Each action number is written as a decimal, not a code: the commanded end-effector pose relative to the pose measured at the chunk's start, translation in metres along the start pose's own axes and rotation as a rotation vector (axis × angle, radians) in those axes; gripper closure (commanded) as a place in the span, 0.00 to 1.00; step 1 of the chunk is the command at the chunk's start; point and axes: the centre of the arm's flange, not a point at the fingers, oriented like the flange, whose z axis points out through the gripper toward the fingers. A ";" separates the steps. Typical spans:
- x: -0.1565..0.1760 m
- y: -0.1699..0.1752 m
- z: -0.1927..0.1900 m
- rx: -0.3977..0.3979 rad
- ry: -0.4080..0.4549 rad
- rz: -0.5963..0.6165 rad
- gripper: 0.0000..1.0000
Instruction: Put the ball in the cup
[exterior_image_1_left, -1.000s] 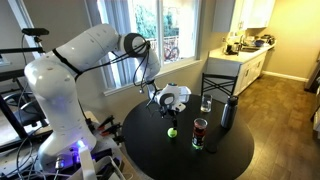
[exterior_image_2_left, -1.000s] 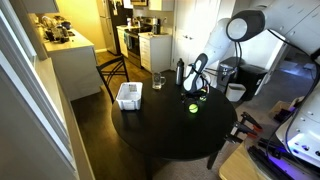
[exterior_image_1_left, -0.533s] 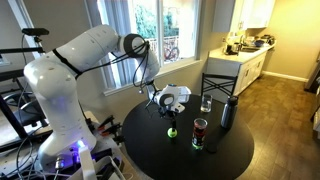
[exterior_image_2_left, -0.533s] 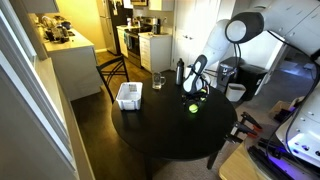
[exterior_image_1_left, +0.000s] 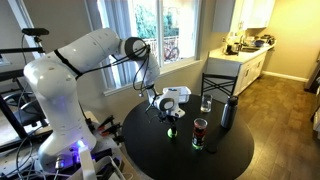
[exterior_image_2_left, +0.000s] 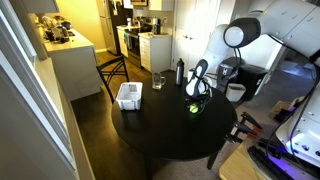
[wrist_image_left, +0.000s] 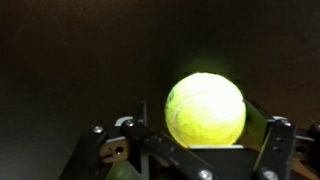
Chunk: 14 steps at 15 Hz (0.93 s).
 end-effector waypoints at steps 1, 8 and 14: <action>-0.001 0.008 -0.001 -0.006 -0.016 0.007 0.33; -0.003 0.002 -0.021 0.022 0.008 -0.006 0.58; -0.006 -0.008 -0.081 0.079 0.067 -0.030 0.58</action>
